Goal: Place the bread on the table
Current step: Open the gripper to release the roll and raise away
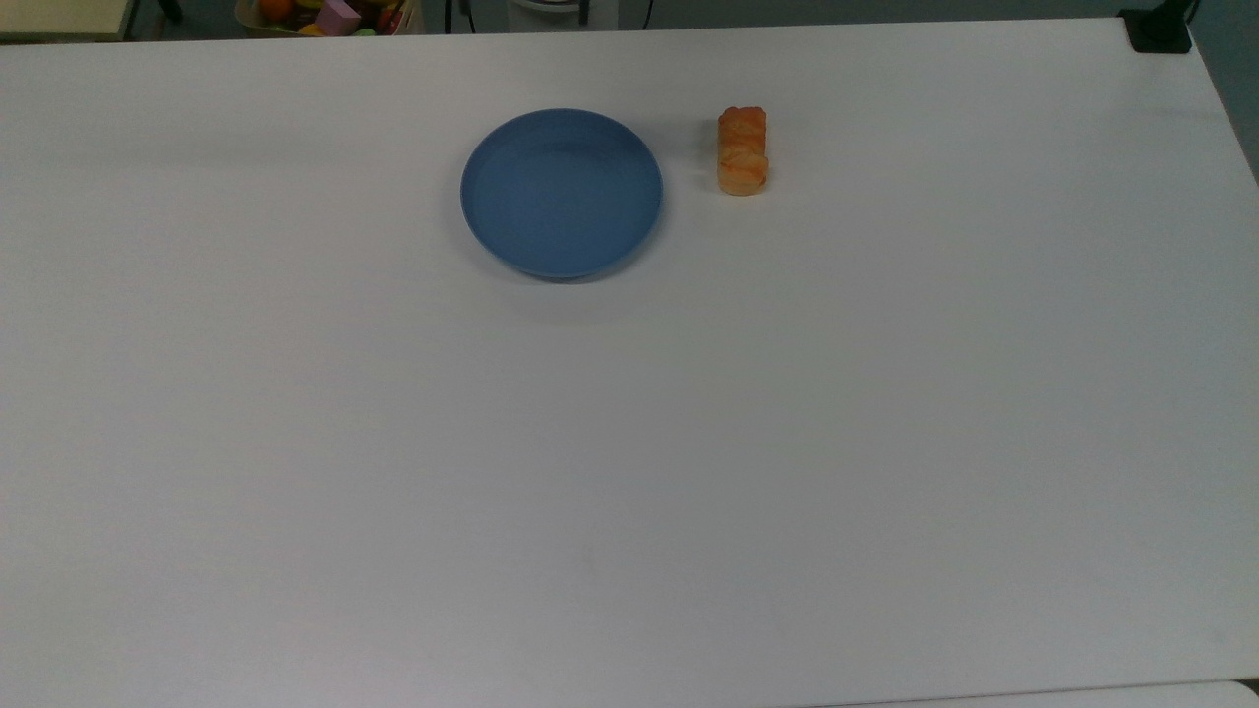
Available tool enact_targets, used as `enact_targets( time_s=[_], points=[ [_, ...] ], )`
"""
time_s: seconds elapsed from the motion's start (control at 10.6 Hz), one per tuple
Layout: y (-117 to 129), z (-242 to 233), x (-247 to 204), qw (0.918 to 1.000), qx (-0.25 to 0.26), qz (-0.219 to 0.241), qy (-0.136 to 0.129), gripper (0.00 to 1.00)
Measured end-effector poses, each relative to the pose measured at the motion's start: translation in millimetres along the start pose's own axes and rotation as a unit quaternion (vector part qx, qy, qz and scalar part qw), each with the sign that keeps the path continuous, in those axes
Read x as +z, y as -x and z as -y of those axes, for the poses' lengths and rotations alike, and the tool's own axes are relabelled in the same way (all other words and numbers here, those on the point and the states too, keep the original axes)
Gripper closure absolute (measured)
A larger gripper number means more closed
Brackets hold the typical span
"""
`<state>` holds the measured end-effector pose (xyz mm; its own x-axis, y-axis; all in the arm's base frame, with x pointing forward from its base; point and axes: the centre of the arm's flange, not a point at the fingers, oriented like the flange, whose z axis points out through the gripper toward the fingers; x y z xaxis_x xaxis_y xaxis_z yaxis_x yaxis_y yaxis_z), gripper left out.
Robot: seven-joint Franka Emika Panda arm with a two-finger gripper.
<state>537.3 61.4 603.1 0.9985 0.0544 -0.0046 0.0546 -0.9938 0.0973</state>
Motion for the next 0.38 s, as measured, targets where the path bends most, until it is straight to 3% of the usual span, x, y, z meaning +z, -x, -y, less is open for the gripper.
enact_targets(
  time_s=[0.38],
  points=[
    [6.3,-20.9,-4.5,0.9998,0.020,0.005,-0.002,0.00]
  ],
)
